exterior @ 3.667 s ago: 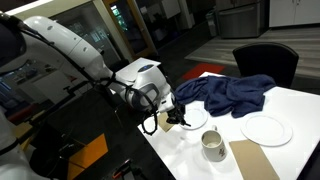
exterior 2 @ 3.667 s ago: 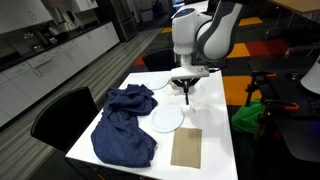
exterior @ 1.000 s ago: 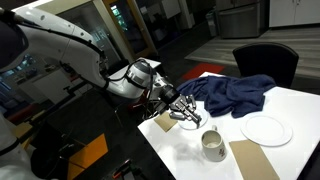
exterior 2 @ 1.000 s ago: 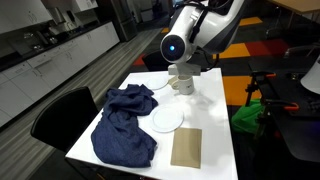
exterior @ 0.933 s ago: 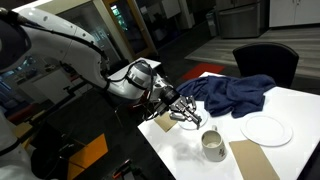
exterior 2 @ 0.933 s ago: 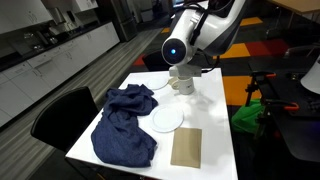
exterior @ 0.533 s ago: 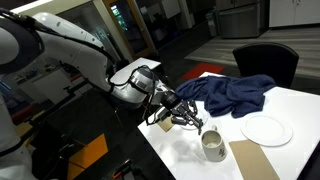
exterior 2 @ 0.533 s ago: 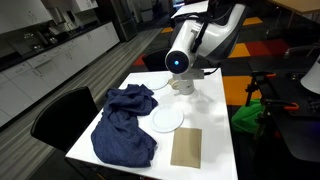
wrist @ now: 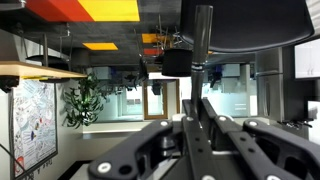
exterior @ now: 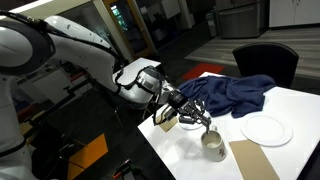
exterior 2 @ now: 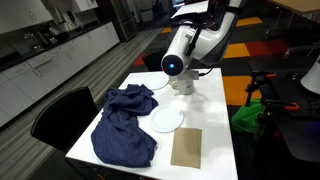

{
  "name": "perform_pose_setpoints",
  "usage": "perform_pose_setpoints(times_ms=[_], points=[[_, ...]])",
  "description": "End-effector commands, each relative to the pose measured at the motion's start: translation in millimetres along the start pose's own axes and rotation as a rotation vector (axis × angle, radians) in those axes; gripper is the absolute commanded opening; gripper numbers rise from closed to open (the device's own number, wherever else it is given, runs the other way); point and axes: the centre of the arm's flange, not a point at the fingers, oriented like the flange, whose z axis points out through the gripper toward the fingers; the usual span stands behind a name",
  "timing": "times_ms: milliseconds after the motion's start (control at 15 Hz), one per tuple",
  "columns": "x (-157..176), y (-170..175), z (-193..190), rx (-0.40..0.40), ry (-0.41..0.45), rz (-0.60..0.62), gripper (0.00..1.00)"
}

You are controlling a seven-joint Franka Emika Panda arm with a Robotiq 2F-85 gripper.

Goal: Put the pen in the mug

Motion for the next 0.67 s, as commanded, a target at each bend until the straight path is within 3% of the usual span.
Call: perform_pose_setpoints(times_ms=[0,600], points=[[-14.7,-10.6,5.4,0.031,-0.008,0.030,0.03],[-54.6,-9.5,23.8,0.006,-0.034,-0.033,0.03]])
